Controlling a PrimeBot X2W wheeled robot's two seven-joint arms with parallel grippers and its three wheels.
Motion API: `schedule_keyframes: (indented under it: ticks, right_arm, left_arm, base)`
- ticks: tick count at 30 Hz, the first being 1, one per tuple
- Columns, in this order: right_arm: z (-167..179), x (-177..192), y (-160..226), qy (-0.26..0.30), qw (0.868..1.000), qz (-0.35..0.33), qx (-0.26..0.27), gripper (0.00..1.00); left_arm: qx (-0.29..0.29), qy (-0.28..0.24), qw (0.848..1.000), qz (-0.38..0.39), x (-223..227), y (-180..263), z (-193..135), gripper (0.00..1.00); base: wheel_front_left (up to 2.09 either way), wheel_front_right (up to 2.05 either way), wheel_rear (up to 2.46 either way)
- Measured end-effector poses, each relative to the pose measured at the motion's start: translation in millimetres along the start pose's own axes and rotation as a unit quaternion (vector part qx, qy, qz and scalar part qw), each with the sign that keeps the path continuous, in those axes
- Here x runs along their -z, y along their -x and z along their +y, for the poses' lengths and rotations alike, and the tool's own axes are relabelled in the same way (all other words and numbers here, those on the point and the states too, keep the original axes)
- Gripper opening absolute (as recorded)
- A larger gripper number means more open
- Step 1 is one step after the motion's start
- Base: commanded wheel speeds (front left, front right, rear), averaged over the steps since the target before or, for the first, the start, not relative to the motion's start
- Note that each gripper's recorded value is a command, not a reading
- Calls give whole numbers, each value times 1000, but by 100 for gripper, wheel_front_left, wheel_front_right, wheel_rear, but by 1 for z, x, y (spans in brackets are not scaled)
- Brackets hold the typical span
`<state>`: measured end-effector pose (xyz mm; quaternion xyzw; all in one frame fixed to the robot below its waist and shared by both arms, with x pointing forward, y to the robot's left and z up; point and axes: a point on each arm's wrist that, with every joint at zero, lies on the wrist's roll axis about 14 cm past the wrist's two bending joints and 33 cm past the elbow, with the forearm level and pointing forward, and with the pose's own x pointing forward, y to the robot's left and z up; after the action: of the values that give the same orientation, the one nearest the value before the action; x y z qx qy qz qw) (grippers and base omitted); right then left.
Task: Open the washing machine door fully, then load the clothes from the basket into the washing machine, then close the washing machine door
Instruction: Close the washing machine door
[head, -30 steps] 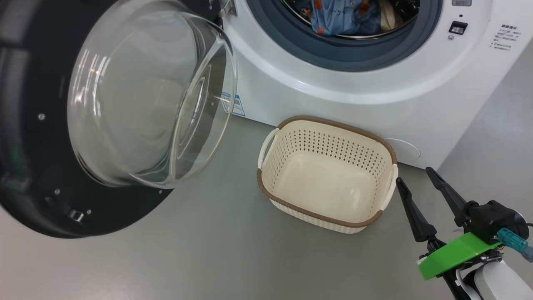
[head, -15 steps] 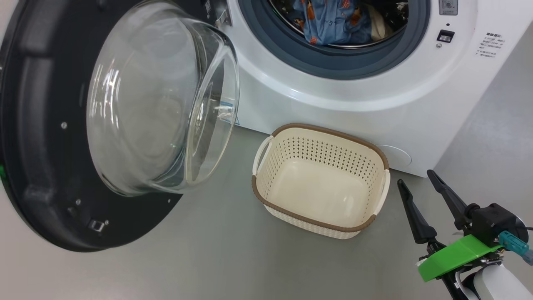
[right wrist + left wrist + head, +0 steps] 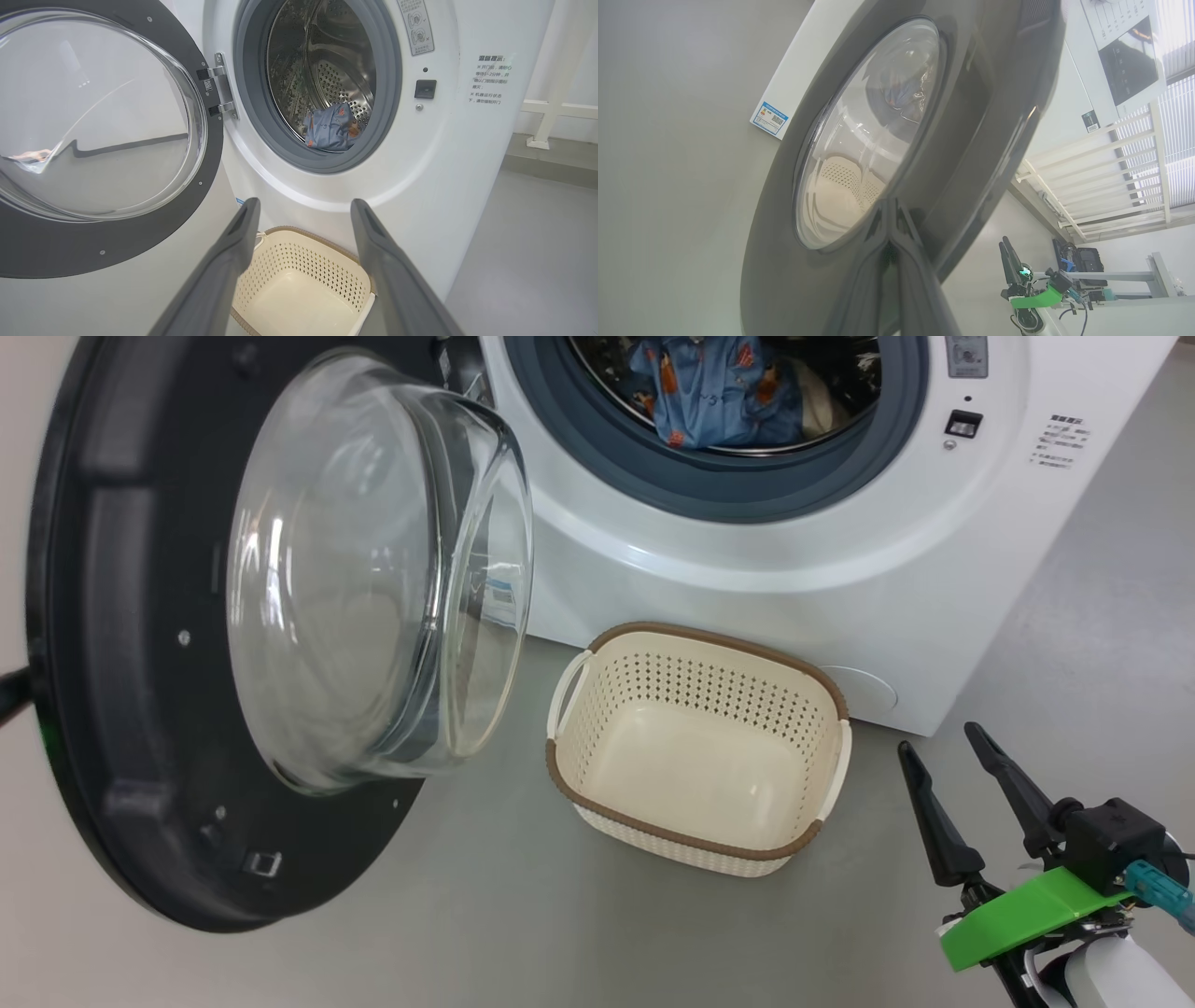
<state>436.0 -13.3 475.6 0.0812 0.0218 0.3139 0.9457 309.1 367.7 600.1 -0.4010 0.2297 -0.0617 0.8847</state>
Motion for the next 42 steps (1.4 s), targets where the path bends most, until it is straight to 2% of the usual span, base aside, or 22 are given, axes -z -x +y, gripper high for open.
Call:
schedule_keyframes:
  ticks: [14,35,42]
  right_arm:
    - [-25,-13,21,2,999,-16,50,100]
    - [-73,-24,73,4,988,-32,149,100]
    - [-83,-27,90,5,984,-37,176,100]
  left_arm:
    - [62,-40,995,62,21,-35,-39,0]
    - [151,-77,974,149,57,-106,-95,0]
    - [160,-96,970,155,62,-132,-109,0]
  base:
    - [0,0,0]
    - [0,0,0]
    - [0,0,0]
